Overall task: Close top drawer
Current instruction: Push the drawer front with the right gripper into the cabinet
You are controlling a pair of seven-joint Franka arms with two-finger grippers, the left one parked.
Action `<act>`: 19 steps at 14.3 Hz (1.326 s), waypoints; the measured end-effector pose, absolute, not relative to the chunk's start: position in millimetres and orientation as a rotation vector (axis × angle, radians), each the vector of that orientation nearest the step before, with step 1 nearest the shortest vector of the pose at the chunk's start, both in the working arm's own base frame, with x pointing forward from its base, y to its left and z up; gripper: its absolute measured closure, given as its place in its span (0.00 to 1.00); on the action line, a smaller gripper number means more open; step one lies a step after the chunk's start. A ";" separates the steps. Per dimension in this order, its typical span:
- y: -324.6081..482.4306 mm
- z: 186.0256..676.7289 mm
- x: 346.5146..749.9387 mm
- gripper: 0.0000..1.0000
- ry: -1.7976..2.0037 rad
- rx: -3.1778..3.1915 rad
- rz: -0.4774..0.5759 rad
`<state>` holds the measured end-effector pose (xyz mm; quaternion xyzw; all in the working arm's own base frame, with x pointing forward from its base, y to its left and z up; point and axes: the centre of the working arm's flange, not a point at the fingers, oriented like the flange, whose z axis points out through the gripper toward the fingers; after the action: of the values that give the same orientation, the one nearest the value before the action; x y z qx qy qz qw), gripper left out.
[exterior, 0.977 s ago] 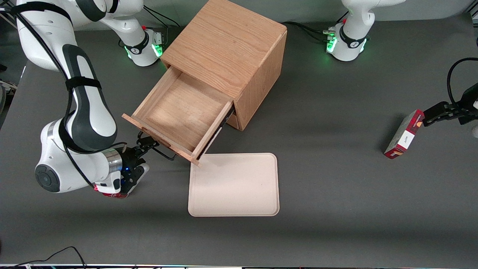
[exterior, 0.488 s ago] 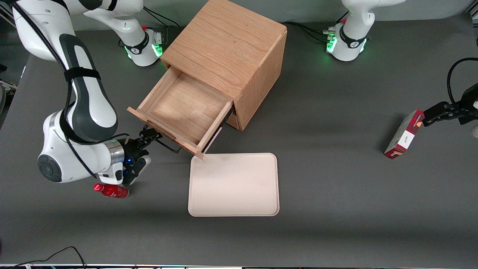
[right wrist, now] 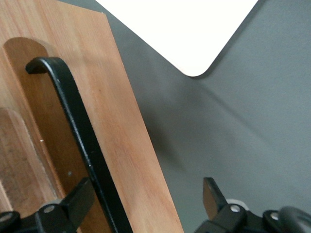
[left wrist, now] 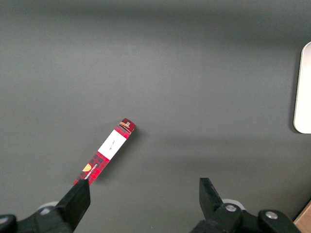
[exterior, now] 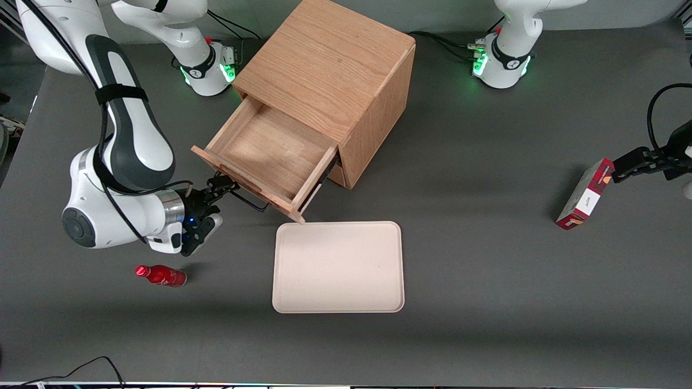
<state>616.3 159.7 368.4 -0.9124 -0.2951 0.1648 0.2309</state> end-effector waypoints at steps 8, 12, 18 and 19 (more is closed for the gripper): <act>196.9 367.7 576.9 0.00 -0.750 -2.556 0.463; 202.8 373.3 553.5 0.00 -0.712 -2.540 0.481; 208.0 382.2 517.7 0.00 -0.686 -2.528 0.483; 209.7 382.2 513.6 0.00 -0.683 -2.524 0.481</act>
<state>513.6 209.7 382.2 -0.9219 -0.2493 0.1756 0.2391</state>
